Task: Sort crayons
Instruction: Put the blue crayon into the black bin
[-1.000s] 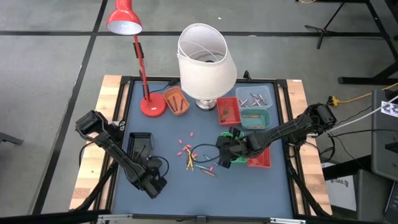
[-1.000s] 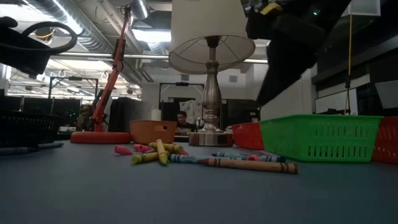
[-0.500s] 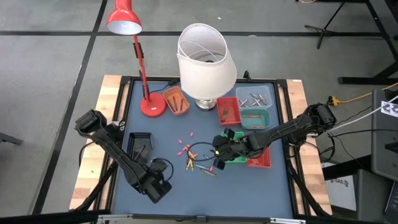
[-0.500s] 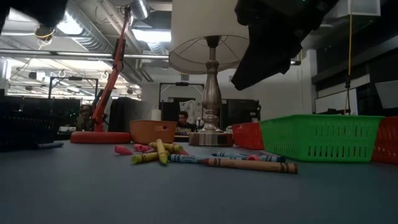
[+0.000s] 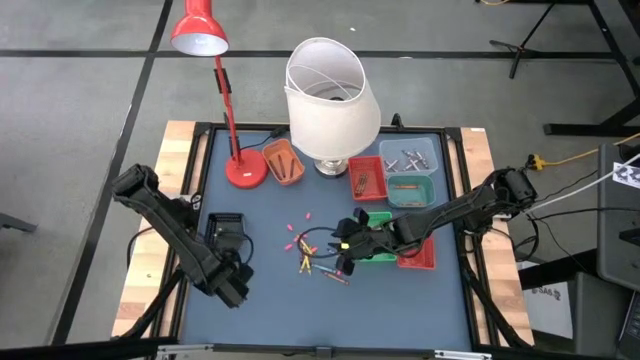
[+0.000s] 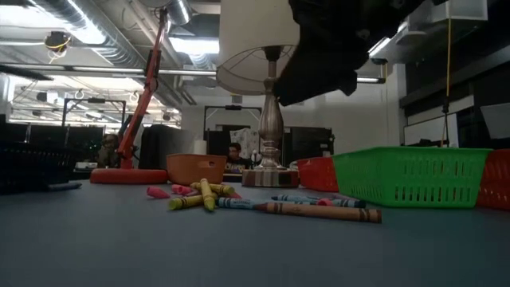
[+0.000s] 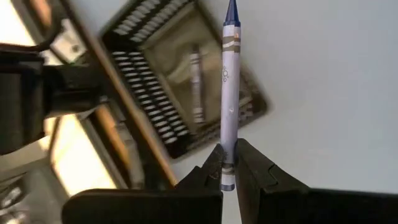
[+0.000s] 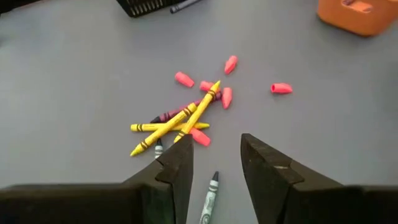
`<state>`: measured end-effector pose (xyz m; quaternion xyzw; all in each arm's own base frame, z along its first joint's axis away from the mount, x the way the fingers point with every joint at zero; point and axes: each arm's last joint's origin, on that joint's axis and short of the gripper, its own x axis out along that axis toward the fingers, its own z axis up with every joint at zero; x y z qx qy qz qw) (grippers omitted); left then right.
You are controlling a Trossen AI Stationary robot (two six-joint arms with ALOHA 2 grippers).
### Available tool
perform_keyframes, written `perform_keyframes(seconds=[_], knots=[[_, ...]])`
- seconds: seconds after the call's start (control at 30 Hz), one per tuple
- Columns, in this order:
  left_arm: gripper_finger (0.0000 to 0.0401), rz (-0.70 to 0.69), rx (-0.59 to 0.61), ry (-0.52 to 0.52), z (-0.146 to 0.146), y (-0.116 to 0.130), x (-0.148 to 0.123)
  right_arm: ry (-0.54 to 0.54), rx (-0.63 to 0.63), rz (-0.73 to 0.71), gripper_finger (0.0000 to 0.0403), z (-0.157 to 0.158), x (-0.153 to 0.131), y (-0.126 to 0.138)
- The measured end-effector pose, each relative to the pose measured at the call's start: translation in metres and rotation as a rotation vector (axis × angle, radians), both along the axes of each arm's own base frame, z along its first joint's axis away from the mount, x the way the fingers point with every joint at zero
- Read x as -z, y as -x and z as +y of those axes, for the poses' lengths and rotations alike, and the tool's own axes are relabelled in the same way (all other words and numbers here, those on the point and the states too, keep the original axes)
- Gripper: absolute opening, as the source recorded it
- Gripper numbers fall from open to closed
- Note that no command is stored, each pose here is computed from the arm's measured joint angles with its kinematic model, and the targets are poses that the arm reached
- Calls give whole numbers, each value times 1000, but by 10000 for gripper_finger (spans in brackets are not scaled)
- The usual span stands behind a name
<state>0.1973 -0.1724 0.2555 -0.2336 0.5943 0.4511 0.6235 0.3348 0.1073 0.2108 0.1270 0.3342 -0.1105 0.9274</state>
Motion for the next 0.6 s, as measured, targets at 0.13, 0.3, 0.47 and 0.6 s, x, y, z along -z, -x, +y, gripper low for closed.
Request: perform_keyframes(seconds=[0.13,0.3,0.47,0.6], knots=[[4,39,-4,-25,4,4,13,-12,0,-33,131,2,2,-5],[4,95,-8,-58,9,11,30,-27,-19,-23,131,3,5,-6],[7,138,-9,-97,15,18,42,-25,-20,-13,131,3,9,-7],[28,151,-9,-108,17,20,46,-73,-28,8,131,5,14,-9]])
